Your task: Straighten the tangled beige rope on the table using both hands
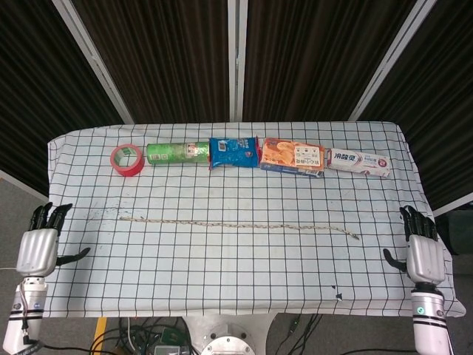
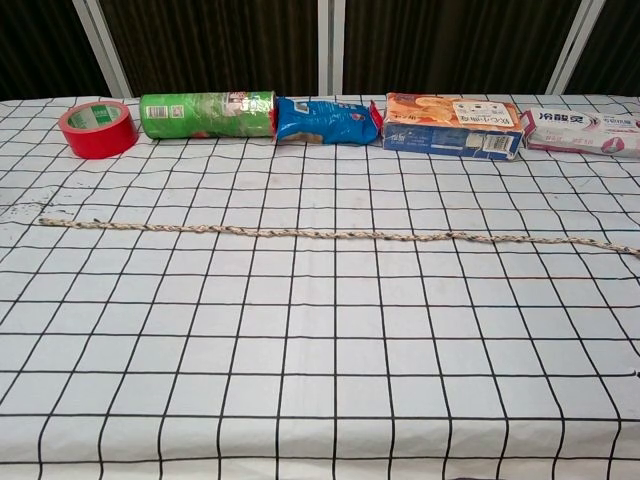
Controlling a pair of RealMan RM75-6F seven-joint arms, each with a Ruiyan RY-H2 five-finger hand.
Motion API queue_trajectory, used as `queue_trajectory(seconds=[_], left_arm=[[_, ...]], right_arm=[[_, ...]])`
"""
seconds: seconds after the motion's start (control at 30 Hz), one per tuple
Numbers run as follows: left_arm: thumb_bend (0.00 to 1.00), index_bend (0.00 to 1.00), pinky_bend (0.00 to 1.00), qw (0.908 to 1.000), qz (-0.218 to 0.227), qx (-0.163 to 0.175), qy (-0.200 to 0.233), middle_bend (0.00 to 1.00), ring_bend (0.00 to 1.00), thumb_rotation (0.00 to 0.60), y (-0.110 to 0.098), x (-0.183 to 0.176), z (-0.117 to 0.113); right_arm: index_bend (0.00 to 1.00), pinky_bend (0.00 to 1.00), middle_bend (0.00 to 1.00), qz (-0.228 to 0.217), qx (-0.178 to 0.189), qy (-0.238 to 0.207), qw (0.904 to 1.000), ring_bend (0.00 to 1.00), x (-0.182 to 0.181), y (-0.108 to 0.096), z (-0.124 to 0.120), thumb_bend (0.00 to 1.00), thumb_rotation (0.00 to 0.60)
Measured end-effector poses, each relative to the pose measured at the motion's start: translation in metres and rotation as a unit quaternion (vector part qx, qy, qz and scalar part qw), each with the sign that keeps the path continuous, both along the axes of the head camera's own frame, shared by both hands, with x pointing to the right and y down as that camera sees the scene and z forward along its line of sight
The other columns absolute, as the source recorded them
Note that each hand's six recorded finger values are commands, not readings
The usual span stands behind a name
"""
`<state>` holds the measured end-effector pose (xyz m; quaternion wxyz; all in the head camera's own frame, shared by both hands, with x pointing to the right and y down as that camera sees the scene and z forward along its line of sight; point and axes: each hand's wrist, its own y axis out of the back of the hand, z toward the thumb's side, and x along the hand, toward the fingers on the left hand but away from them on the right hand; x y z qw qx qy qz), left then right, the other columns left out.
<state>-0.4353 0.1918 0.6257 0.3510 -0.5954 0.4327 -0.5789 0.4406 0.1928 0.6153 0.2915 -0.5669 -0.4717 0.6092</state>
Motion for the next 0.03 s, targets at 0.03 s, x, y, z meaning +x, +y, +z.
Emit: queue_trajectory(seconds=[0.03], left_arm=[[0.00,0.10,0.02,1.0000,0.001,-0.001,0.001,0.12,0.00,0.484,-0.0003,0.0009,0.0003]], right_arm=[[0.00,0.00,0.00,-0.003,0.002,0.000,1.0000,0.00,-0.0009,-0.0006,-0.0004,0.19,0.600]])
